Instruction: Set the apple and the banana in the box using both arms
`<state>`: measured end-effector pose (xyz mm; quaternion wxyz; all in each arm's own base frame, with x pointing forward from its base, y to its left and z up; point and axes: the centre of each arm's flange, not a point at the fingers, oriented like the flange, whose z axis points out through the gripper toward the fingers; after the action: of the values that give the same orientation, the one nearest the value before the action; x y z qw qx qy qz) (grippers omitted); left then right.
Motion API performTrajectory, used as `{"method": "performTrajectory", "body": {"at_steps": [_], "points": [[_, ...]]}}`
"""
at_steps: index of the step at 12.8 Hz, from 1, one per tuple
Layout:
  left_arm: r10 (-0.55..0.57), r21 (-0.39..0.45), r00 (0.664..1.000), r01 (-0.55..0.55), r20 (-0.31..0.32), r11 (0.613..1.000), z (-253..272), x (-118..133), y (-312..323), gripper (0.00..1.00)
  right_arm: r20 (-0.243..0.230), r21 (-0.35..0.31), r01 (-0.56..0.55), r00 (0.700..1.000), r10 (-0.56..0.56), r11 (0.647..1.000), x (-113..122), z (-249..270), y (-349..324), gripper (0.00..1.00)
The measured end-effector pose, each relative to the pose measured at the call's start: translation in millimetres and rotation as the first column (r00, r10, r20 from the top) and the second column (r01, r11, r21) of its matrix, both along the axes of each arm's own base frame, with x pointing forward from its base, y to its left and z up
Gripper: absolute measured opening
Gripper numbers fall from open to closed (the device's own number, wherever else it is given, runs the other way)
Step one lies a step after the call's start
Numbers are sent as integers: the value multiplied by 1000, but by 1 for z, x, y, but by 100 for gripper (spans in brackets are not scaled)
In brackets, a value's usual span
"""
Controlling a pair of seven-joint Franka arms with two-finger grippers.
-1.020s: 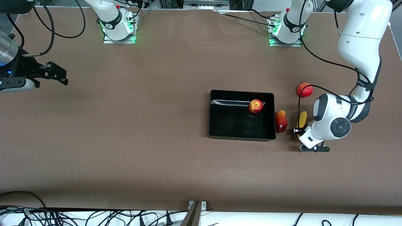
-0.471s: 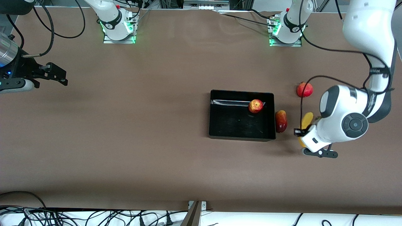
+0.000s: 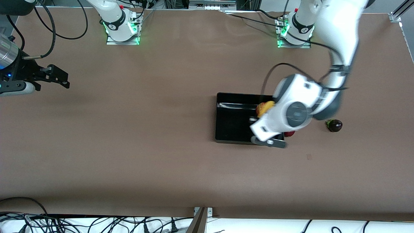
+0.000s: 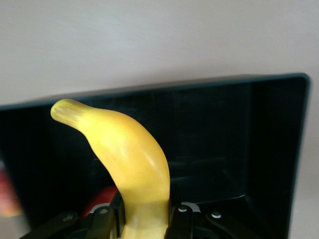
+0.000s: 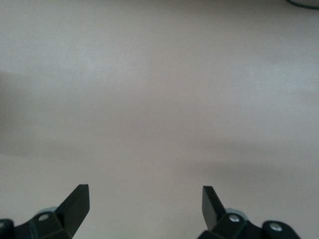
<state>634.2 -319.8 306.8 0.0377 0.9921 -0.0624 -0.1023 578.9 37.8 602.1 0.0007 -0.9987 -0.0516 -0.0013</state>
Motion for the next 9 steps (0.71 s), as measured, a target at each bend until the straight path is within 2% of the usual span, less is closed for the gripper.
{"method": "performTrajectory", "body": {"at_steps": [2, 5, 6, 9], "points": [[16, 0, 1000, -16, 8, 1000, -35, -19, -34, 36, 0, 0, 0, 1000, 0, 1000, 0, 0, 0, 100], [32, -6, 999, -32, 14, 999, -82, -30, -32, 36, -1, 0, 0, 1000, 0, 1000, 0, 0, 0, 100], [38, -3, 999, -38, 12, 999, -88, -30, -28, 42, -1, 0, 0, 1000, 0, 1000, 0, 0, 0, 100], [68, -11, 997, -67, 37, 998, -75, -17, -14, 71, -1, 0, 0, 1000, 0, 1000, 0, 0, 0, 100]]}}
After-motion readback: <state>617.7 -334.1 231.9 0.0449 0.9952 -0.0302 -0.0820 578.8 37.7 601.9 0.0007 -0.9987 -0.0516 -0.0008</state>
